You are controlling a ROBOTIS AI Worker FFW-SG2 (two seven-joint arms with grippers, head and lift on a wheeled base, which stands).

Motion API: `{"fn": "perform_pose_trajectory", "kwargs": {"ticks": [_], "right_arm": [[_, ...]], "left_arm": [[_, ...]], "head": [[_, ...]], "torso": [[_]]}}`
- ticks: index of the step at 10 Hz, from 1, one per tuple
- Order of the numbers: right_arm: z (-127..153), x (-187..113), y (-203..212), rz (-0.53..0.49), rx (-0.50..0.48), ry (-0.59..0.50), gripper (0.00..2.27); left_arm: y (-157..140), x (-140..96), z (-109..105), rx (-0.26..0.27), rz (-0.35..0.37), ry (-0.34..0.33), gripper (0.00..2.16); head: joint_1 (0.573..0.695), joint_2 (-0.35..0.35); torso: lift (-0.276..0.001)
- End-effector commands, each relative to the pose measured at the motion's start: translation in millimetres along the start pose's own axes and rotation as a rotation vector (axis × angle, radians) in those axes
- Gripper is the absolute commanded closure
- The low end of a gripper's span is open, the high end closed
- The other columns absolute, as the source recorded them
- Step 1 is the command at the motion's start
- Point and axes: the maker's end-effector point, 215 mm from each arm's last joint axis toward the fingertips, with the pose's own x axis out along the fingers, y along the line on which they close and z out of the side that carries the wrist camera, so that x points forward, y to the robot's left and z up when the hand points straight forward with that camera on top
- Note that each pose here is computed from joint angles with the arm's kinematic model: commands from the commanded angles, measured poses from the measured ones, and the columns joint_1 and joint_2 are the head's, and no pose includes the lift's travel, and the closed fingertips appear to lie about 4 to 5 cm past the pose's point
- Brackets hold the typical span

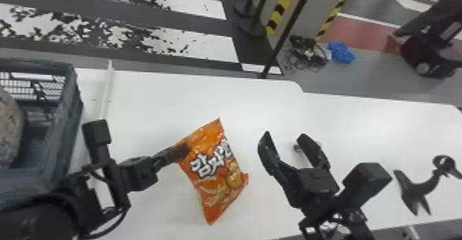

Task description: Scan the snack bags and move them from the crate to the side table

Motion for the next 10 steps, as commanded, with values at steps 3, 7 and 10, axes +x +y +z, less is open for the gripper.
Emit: {"fn": "perform_pose_trajectory", "kwargs": {"ticks": [3,7,10], "right_arm": [[2,1,0,0.006,0.000,-0.004,0.13],[-1,1,3,0.011,-0.010,0.004,0.10],[-13,1,5,0.019,-0.023,0.033,0.12]], "left_arm": [[-7,16,-14,0.111,0.039,0.059,0.00],[-34,4,19,0.355,0.156,-0.020,0.04],[-43,-53,72,0.411,0.251,-0.167,0.04]], "head": [[0.695,-0.350],[0.695,-0.350],[0.695,-0.350]], "torso": [[-0.087],[-0.087],[-0.087]]}}
